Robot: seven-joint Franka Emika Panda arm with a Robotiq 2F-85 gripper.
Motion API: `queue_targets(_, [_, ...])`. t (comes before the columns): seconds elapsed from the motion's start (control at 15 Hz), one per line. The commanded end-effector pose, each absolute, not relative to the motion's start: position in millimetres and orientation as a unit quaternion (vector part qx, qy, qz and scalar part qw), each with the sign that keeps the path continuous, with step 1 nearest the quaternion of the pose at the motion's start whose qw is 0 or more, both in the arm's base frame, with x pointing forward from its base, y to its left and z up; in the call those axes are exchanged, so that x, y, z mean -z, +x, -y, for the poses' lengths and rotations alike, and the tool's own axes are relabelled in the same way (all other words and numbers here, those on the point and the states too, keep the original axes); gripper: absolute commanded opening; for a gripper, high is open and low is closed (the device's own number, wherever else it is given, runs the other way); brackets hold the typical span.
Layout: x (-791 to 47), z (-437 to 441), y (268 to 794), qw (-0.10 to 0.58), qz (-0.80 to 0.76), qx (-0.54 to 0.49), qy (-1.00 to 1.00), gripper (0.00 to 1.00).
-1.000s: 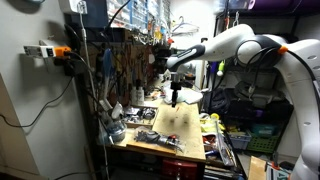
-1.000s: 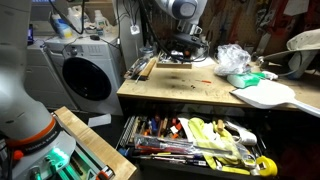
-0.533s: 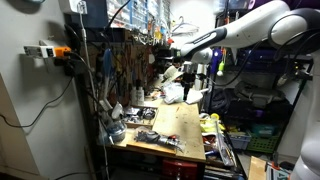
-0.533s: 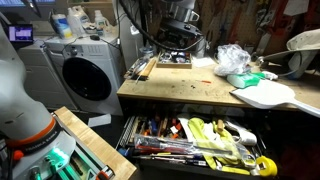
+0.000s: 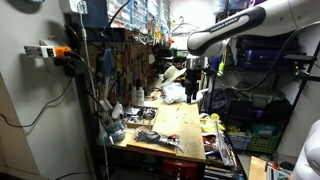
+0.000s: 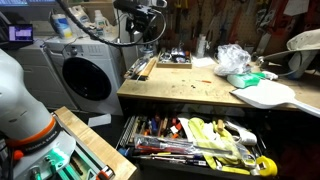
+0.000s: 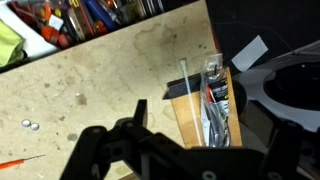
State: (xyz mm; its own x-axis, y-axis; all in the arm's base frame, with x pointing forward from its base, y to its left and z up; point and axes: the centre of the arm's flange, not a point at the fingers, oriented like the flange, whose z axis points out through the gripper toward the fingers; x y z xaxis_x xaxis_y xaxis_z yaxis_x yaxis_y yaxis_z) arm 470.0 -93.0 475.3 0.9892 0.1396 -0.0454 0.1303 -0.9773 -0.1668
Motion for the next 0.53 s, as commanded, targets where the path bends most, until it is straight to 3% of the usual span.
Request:
queue_targets(0.0, [-481.0,28.9,425.5,0.041,-0.018,-0.049,-0.998,1.00])
queue_targets(0.07, [-482.0,24.1,420.3,0.030,-0.042,-0.046,-0.998,1.00])
queue_targets(0.13, [-479.5,42.7,447.9,0.054,0.001,-0.040,-0.998,1.00])
queue_targets(0.47, [-484.6,28.0,432.7,0.039,-0.033,-0.037,-0.998,1.00])
